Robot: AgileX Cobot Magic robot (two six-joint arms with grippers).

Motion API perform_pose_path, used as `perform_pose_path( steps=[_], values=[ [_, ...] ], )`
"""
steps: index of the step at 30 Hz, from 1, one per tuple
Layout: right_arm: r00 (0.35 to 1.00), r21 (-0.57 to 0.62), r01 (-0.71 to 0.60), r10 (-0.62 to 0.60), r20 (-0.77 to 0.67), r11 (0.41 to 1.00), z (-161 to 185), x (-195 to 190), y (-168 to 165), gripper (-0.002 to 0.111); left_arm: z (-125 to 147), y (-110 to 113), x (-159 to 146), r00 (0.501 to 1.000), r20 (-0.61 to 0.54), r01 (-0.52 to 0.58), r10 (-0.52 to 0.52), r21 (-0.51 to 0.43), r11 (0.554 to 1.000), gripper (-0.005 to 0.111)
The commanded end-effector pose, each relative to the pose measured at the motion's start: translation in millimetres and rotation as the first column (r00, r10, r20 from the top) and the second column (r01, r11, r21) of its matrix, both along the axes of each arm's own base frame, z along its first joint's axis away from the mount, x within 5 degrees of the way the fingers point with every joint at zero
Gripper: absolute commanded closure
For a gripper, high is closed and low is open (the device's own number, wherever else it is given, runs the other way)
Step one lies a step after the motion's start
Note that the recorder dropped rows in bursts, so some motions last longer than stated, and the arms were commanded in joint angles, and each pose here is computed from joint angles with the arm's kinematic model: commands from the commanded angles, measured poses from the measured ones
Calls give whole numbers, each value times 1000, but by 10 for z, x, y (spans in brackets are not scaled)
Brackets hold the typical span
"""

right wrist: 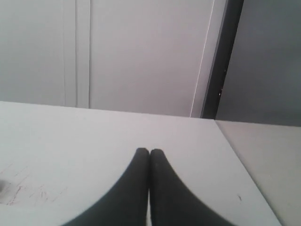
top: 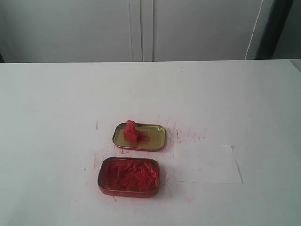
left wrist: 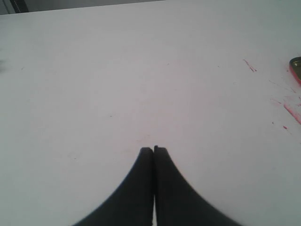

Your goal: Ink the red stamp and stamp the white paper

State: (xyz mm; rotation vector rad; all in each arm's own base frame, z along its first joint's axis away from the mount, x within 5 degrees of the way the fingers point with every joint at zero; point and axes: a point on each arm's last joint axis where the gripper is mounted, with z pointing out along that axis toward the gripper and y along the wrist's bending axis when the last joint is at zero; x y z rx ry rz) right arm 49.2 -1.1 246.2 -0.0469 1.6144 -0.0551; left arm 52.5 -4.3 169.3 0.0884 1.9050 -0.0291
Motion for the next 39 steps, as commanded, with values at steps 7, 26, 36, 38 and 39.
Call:
perform_pose_path(
  steps=[7,26,36,38,39],
  values=[
    [951,48,9,6,-309,999,197,439,13,108,-4,2,0,1000,5,-4,4,-2,1000,107],
    [736,148,56,60,-675,987,194,1203,76,108,-4,2,0,1000,5,-4,4,-2,1000,107],
    [621,168,52,100,-777,984,135,1593,163,108,-4,2,0,1000,5,-4,4,-2,1000,107],
    [588,165,15,125,-799,986,113,1710,261,108,-4,2,0,1000,5,-4,4,-2,1000,107],
    [575,164,1,134,-807,986,103,1751,302,108,-4,2,0,1000,5,-4,4,-2,1000,107]
  ],
)
